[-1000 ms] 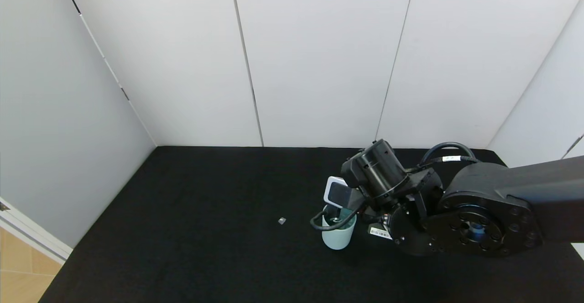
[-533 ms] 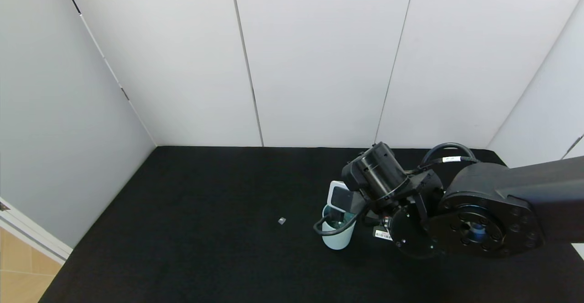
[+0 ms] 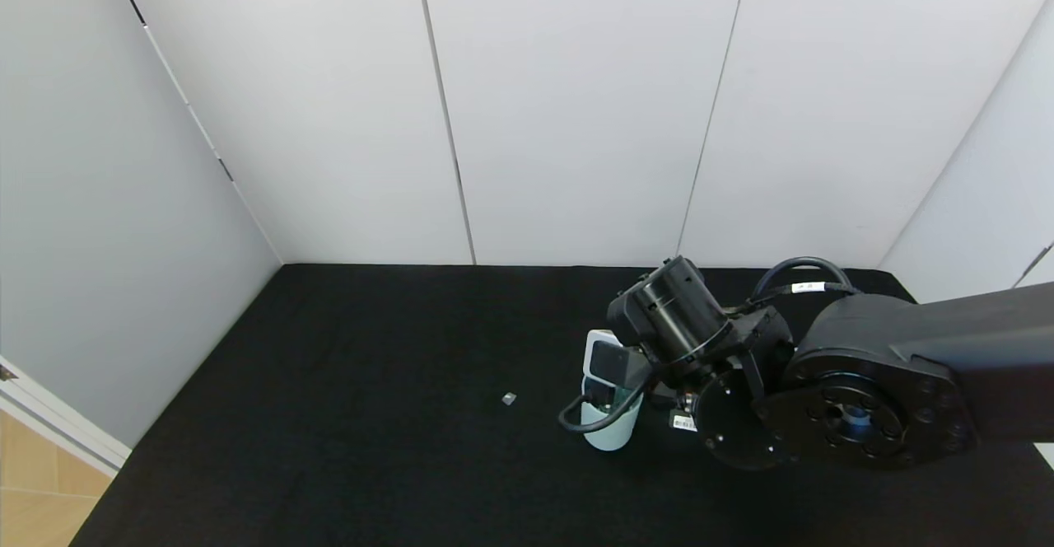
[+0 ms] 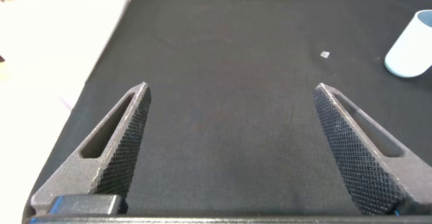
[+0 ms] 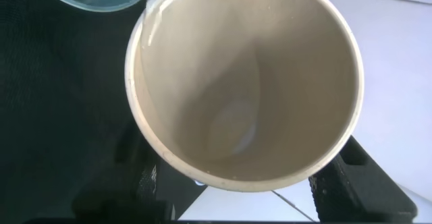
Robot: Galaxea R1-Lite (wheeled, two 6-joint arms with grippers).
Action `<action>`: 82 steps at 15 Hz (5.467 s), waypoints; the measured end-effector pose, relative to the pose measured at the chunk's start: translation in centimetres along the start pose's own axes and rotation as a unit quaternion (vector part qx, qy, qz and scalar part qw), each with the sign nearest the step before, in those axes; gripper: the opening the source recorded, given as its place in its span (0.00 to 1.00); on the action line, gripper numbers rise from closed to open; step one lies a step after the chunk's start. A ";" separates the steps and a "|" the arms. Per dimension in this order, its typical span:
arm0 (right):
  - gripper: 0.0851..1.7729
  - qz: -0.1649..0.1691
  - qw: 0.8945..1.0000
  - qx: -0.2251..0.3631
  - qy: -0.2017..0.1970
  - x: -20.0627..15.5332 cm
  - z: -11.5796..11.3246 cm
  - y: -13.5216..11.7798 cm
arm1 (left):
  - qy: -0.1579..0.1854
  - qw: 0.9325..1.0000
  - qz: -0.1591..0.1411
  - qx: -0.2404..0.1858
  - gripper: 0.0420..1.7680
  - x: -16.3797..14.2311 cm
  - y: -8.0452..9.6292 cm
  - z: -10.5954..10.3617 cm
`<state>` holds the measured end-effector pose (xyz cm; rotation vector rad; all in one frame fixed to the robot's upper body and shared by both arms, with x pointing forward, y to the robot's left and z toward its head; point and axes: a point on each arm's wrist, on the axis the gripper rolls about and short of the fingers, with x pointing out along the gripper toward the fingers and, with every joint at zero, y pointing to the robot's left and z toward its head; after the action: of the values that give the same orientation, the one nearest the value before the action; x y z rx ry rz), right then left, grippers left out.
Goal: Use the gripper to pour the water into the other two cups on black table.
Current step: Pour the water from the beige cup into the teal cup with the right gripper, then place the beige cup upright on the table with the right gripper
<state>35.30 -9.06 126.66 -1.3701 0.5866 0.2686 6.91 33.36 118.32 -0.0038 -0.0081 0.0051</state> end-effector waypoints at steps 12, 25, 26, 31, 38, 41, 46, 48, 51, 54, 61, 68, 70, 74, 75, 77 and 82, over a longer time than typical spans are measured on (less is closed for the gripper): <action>0.68 -0.002 0.999 0.040 -0.011 -0.1 0.3 0.0 | 0.000 1.000 0.000 0.000 0.97 0.0 0.0 0.0; 0.68 0.088 0.942 0.311 -0.095 -2.4 -2.3 -3.1 | 0.000 1.000 0.000 0.000 0.97 0.0 0.0 0.0; 0.68 0.094 0.931 0.337 -0.105 -2.5 -2.9 -3.8 | 0.000 1.000 0.000 0.000 0.97 0.0 0.0 0.0; 0.68 0.085 0.878 0.442 -0.166 -1.3 -6.4 -6.6 | 0.000 1.000 0.000 0.000 0.97 0.0 0.0 0.0; 0.68 0.063 0.814 0.535 -0.217 1.3 -10.8 -4.7 | 0.000 1.000 0.000 0.000 0.97 0.0 0.0 0.0; 0.68 0.061 0.798 0.560 -0.213 3.3 -10.9 -3.9 | 0.000 1.000 0.000 0.000 0.97 0.0 0.0 0.0; 0.68 0.040 0.788 0.581 -0.202 8.9 -9.8 -4.5 | 0.000 1.000 0.000 0.000 0.97 0.0 0.0 0.0; 0.68 0.046 0.787 0.582 -0.199 11.0 -9.4 -4.6 | 0.000 1.000 0.000 0.000 0.97 0.0 0.0 0.0; 0.68 0.056 0.788 0.582 -0.193 13.4 -9.1 -4.2 | 0.000 1.000 0.000 0.000 0.97 0.0 0.0 0.0; 0.68 0.062 0.790 0.582 -0.180 14.9 -9.0 -3.2 | 0.000 1.000 0.000 0.000 0.97 0.0 0.0 0.0; 0.68 0.070 0.782 0.598 -0.162 16.8 -9.3 -2.0 | 0.000 1.000 0.000 0.000 0.97 0.0 0.0 0.0; 0.68 0.076 0.785 0.594 -0.159 17.1 -9.1 -1.4 | 0.000 1.000 0.000 0.000 0.97 0.0 0.0 0.0; 0.75 0.077 0.786 0.593 -0.158 17.2 -9.0 -1.3 | 0.000 1.000 0.000 0.000 0.97 0.0 0.0 0.0; 0.83 0.077 0.786 0.593 -0.158 17.1 -9.0 -1.3 | 0.000 1.000 0.000 0.000 0.97 0.0 0.0 0.0; 0.85 0.077 0.786 0.593 -0.158 17.1 -9.0 -1.3 | 0.000 1.000 0.000 0.000 0.97 0.0 0.0 0.0; 0.87 0.076 0.785 0.594 -0.158 17.2 -9.0 -1.3 | 0.000 1.000 0.000 0.000 0.97 0.0 0.0 0.0; 0.92 0.066 0.781 0.599 -0.162 16.7 -9.3 -2.2 | 0.000 1.000 0.000 0.000 0.97 0.0 0.0 0.0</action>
<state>48.08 -21.02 118.68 -0.0261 0.4115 0.1697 6.91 33.36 118.32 -0.0043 -0.0081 0.0047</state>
